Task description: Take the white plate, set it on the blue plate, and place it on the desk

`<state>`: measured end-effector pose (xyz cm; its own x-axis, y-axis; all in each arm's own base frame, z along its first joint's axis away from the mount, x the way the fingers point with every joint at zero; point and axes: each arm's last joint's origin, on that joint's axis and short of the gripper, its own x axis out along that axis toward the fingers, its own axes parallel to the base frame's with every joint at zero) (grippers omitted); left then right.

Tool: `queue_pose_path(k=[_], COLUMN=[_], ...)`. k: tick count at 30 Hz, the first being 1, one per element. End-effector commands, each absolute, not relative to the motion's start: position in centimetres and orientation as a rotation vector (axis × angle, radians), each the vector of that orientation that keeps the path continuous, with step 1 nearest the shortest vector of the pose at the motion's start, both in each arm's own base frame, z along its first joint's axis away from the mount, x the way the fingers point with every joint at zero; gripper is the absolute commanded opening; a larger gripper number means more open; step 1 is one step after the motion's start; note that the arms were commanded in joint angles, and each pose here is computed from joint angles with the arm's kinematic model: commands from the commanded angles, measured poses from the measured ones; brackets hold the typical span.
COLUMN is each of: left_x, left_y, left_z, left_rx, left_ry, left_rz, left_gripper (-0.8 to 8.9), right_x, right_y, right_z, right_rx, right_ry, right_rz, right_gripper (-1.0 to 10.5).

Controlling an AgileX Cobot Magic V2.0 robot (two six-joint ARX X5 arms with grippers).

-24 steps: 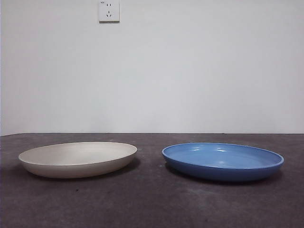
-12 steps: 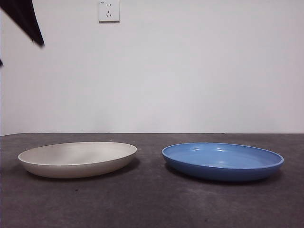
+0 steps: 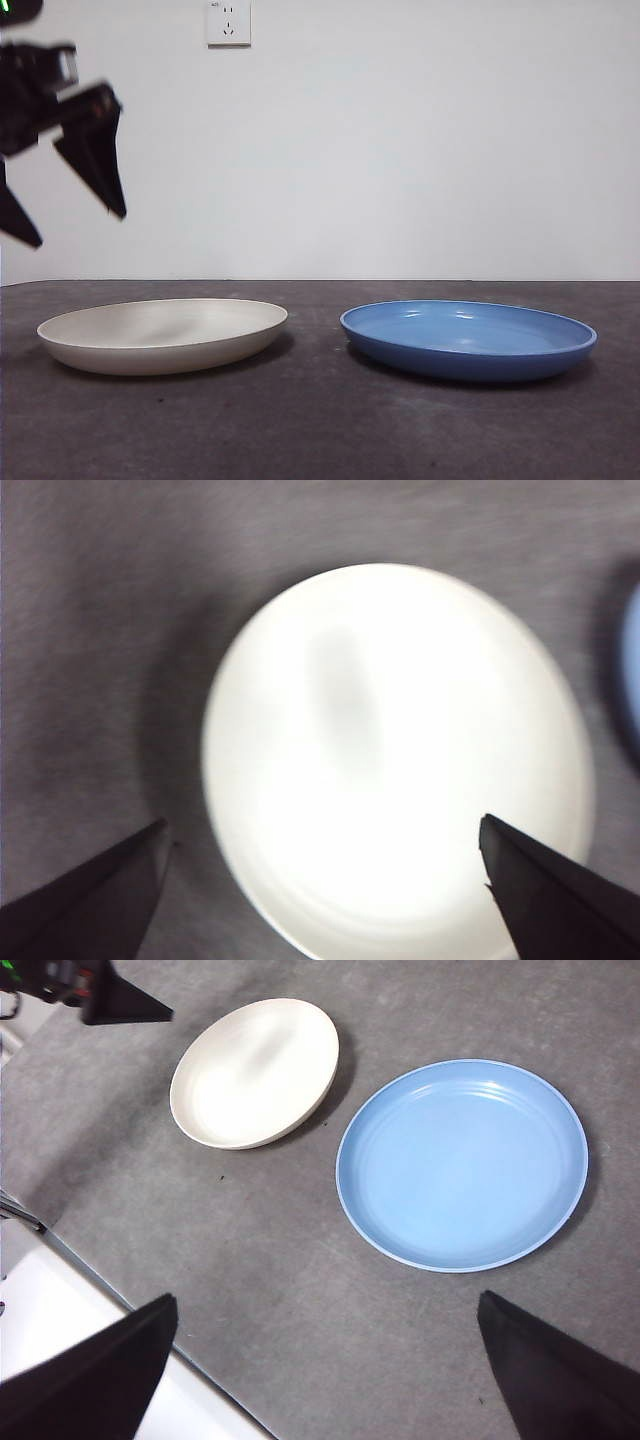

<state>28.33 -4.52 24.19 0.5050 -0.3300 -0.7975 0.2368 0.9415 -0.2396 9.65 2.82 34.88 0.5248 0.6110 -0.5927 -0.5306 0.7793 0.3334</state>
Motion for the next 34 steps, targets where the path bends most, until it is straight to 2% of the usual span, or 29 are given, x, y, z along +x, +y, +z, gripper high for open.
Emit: queue_pose_path(k=[1,17,21,27,34], left_x=[29.7,32.4,32.5,32.6,32.8], left_y=[-4.2,-3.9,-4.0,-4.0,-4.0], left_z=[23.3,18.3,17.9,17.0,17.0], left_rx=[-0.112,-0.133,-0.136,-0.156,-0.156], left_ry=[0.990,1.094,1.110,1.145,1.129], left_rz=[-0.324,-0.296,-0.294,-0.280,-0.280], left_gripper=[4.91,4.82,3.60,3.26,1.11], right_x=[9.7,9.7,9.7,9.7,9.7], right_y=[2.8,2.8,2.8,2.8,2.8], right_z=[35.4,35.4,35.4,35.4,35.4], right_rx=[0.116,0.116,0.116,0.116,0.115], right_ry=[0.734,0.734,0.734,0.733,0.733], right_rz=[0.685,0.685,0.685,0.685,0.685], right_gripper=[4.8,4.8,4.8,4.8,4.8])
